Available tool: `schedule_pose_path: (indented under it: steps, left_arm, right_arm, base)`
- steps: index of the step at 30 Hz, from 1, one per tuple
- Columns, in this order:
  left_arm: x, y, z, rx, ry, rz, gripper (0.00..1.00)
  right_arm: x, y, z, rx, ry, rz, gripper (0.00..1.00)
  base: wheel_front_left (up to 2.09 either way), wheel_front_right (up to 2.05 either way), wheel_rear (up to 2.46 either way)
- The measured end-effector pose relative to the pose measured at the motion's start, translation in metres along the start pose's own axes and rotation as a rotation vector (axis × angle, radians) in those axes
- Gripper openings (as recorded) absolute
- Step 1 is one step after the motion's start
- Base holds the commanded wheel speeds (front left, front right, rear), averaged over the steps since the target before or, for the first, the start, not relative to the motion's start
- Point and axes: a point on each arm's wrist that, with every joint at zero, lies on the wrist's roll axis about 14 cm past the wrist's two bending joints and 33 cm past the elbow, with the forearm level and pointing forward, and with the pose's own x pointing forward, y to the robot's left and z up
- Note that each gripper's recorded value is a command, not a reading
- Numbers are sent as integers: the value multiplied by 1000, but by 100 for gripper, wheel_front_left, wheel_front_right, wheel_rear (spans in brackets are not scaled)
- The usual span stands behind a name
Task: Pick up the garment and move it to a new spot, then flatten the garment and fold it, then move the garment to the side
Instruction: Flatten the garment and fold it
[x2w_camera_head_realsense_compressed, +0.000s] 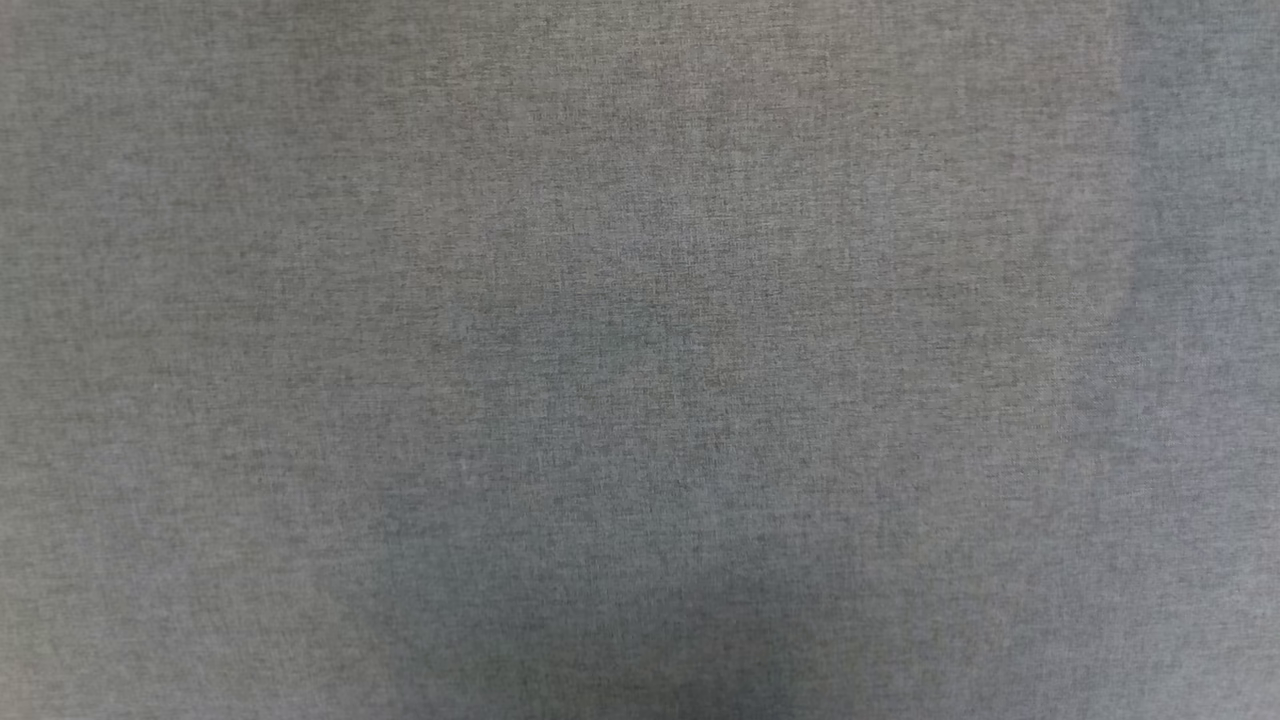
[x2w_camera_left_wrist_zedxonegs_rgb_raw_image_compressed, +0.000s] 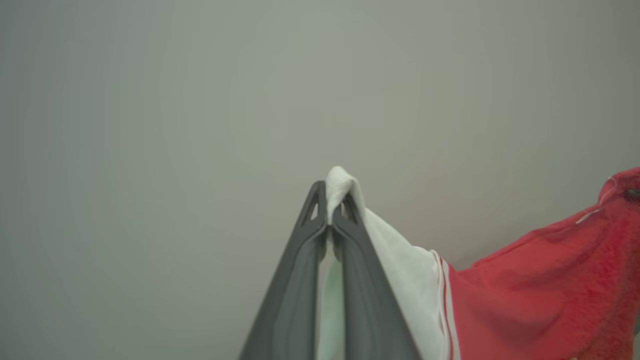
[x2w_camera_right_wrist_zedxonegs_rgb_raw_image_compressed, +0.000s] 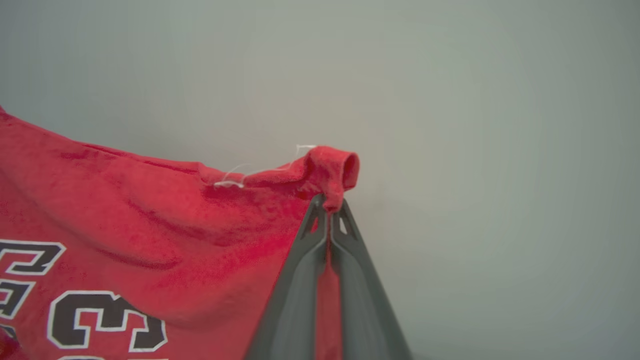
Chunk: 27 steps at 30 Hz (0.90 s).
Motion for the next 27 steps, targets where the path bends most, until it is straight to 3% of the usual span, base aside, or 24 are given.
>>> schedule_pose_path:
  steps: [11, 27]
  left_arm:
    - [-49, -13, -38, -61, 102, -10, 0]
    - [-166, -49, -31, -143, 254, 9, 0]
  right_arm:
    - [-37, 37, -49, 70, 83, 85, 0]
    - [-142, 66, -60, 110, 196, 201, 0]
  base:
    - [0, 0, 0]
    - [0, 0, 0]
